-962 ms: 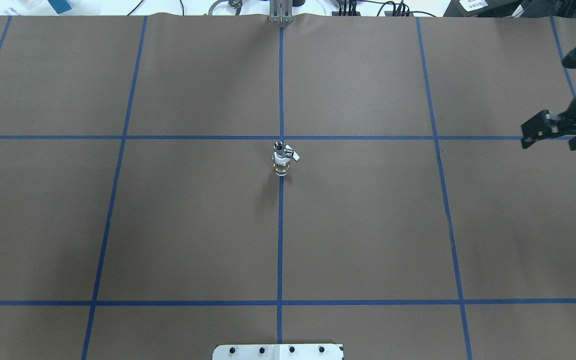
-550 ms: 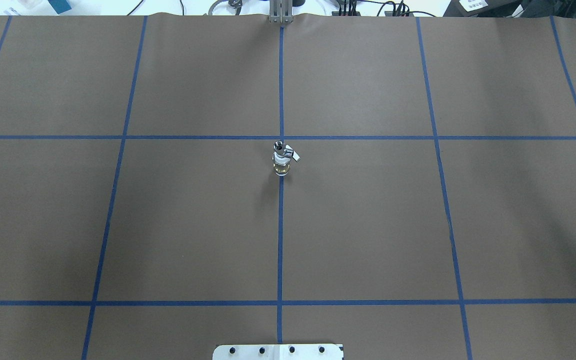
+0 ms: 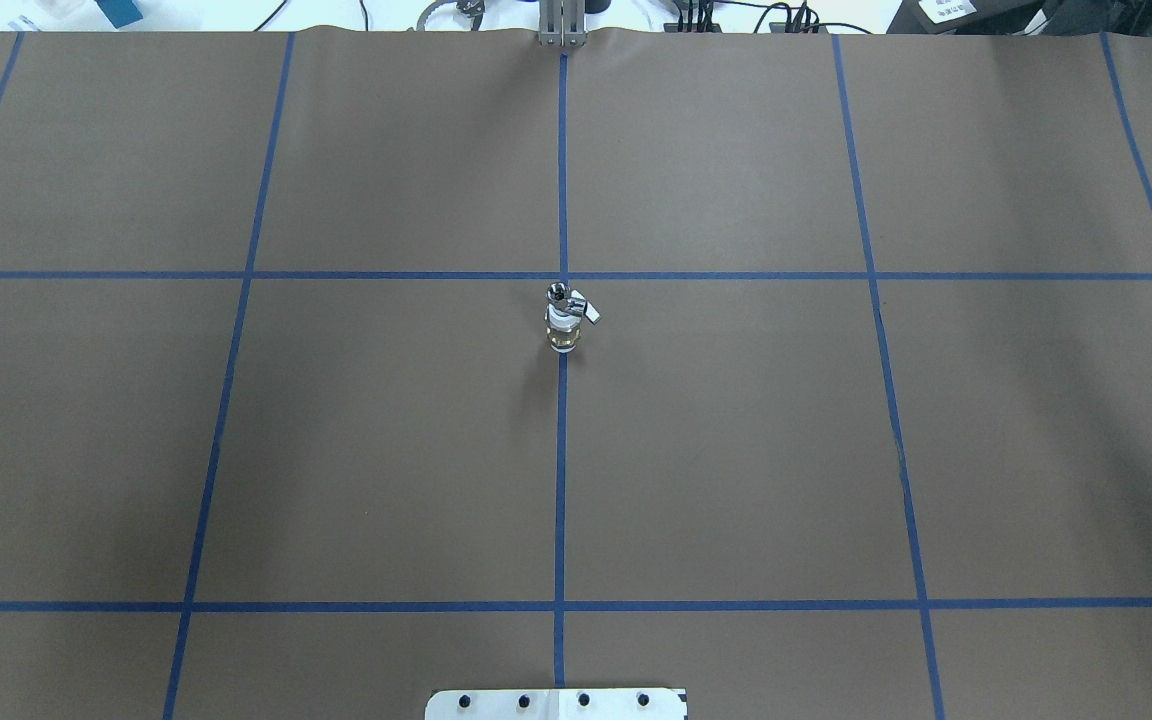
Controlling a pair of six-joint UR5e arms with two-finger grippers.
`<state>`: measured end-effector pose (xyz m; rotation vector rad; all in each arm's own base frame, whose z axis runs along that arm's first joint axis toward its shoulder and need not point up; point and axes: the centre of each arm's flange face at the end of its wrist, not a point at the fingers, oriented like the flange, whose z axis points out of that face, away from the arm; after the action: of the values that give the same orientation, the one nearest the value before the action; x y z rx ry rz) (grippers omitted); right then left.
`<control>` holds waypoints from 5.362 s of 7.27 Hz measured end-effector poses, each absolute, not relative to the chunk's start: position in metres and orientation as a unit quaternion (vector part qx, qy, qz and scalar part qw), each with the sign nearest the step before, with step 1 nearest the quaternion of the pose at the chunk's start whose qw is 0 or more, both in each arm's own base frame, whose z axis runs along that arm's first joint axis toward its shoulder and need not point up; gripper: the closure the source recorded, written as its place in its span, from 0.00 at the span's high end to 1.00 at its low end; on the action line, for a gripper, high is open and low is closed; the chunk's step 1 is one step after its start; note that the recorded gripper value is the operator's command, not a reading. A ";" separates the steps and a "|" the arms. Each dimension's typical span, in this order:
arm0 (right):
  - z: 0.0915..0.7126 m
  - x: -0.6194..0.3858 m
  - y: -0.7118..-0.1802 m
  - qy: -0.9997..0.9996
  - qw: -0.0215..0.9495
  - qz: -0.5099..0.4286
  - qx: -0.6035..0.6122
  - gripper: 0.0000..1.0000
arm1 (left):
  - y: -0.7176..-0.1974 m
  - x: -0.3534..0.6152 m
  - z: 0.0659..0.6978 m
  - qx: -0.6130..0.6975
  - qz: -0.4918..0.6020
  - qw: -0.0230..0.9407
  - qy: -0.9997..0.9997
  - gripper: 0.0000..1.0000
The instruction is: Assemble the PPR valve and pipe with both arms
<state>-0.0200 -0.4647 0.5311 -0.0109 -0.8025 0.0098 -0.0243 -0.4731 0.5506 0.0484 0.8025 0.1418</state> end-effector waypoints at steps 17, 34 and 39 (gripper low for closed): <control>0.549 -0.002 -0.470 -0.355 0.935 0.015 0.001 1.00 | -0.490 -0.065 0.568 0.031 0.064 0.918 0.391 1.00; 0.549 -0.002 -0.467 -0.360 0.933 0.015 -0.001 1.00 | -0.485 -0.061 0.545 0.049 0.070 0.907 0.412 1.00; 0.549 -0.003 -0.468 -0.360 0.933 0.014 -0.001 1.00 | -0.482 -0.061 0.548 0.047 0.069 0.907 0.414 1.00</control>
<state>-0.0030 -0.4683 0.5489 -0.0029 -0.7371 0.0290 -0.0611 -0.4822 0.5482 0.0969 0.8541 0.1428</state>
